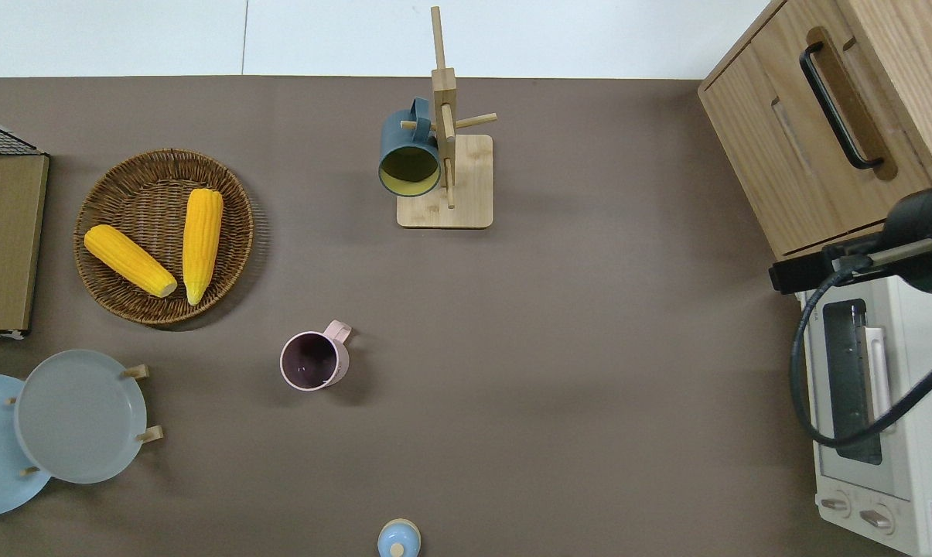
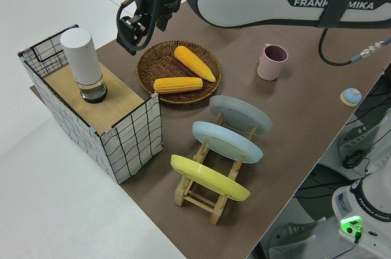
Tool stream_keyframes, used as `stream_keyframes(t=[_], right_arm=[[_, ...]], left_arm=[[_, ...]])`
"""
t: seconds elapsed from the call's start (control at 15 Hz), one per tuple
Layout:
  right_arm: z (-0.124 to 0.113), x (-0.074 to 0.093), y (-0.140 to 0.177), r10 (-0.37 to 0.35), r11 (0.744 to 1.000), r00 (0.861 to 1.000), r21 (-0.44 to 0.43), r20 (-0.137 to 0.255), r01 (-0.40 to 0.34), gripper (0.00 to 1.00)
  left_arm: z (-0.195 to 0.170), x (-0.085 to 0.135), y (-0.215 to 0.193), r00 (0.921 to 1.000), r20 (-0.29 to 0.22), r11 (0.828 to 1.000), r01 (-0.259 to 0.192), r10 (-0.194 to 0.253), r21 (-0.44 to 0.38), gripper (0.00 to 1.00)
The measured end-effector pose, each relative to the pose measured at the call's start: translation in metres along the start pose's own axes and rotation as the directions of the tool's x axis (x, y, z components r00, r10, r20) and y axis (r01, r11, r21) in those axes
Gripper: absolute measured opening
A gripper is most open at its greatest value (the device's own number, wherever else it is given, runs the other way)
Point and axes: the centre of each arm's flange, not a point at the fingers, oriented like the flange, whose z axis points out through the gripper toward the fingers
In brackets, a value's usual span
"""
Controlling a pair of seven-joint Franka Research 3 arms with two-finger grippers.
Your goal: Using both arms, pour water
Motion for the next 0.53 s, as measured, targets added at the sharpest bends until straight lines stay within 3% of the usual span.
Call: stream_keyframes(t=[0.53], right_arm=[[0.000, 0.000, 0.000, 0.000, 1.000, 1.000, 0.000, 0.000, 0.000, 1.00]], left_arm=[[-0.014, -0.018, 0.125, 0.9961, 0.082, 0.999, -0.032, 0.032, -0.002, 1.00]])
